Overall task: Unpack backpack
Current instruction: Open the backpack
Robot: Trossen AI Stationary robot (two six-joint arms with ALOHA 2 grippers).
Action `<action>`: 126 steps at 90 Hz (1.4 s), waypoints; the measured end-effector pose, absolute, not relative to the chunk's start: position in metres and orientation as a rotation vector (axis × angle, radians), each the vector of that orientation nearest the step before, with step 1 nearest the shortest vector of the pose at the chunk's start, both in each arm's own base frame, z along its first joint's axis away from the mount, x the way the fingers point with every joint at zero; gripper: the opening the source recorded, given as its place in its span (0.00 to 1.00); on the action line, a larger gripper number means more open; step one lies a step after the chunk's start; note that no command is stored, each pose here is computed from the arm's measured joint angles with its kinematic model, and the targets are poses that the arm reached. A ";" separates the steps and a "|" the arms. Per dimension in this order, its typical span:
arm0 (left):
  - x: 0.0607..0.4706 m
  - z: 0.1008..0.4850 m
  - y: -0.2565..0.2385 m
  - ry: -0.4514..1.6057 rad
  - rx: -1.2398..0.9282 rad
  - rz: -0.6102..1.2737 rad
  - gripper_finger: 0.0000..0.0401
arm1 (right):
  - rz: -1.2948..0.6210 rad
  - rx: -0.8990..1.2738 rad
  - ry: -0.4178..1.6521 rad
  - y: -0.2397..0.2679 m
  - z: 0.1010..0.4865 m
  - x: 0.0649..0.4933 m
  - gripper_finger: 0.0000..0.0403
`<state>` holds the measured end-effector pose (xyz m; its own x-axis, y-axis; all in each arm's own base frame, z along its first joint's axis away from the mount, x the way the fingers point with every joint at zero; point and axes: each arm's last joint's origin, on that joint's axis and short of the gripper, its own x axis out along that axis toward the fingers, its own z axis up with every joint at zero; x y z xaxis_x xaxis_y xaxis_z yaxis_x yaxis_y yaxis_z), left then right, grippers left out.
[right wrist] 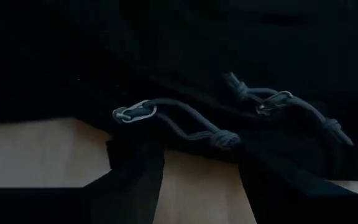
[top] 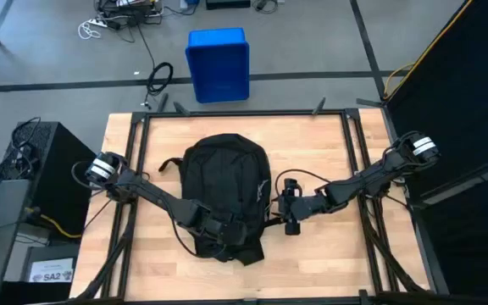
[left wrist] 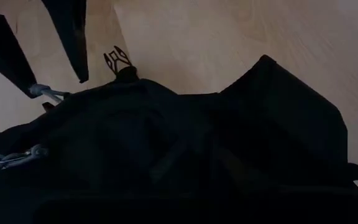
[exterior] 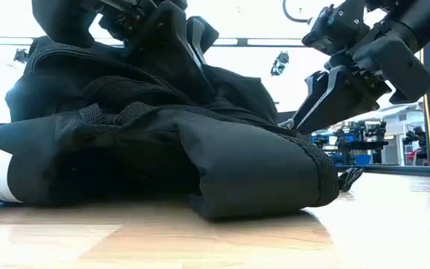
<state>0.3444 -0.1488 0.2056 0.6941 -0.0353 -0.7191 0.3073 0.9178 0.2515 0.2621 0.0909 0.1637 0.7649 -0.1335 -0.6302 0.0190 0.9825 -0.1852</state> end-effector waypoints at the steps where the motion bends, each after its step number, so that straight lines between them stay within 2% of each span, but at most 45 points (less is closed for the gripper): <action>1: 0.344 0.206 -0.149 0.784 0.370 -0.196 0.00 | -0.086 -0.173 0.697 0.091 0.164 0.262 0.44; 22: 0.344 0.205 -0.149 0.786 0.368 -0.202 0.00 | -0.208 -0.247 0.752 0.078 0.161 0.258 0.45; 41: 0.345 0.206 -0.148 0.786 0.365 -0.203 0.00 | -0.094 -0.185 0.736 0.080 0.163 0.262 0.44; 63: 0.345 0.206 -0.148 0.786 0.361 -0.201 0.00 | -0.061 -0.170 0.726 0.081 0.164 0.263 0.39; 75: 0.344 0.206 -0.148 0.788 0.348 -0.195 0.00 | -0.060 -0.174 0.727 0.081 0.164 0.263 0.32; 100: 0.344 0.206 -0.148 0.789 0.348 -0.195 0.00 | -0.059 -0.178 0.729 0.081 0.164 0.263 0.03; 126: 0.342 0.204 -0.150 0.811 0.368 -0.184 0.00 | -0.162 -0.231 0.810 0.078 0.158 0.255 0.00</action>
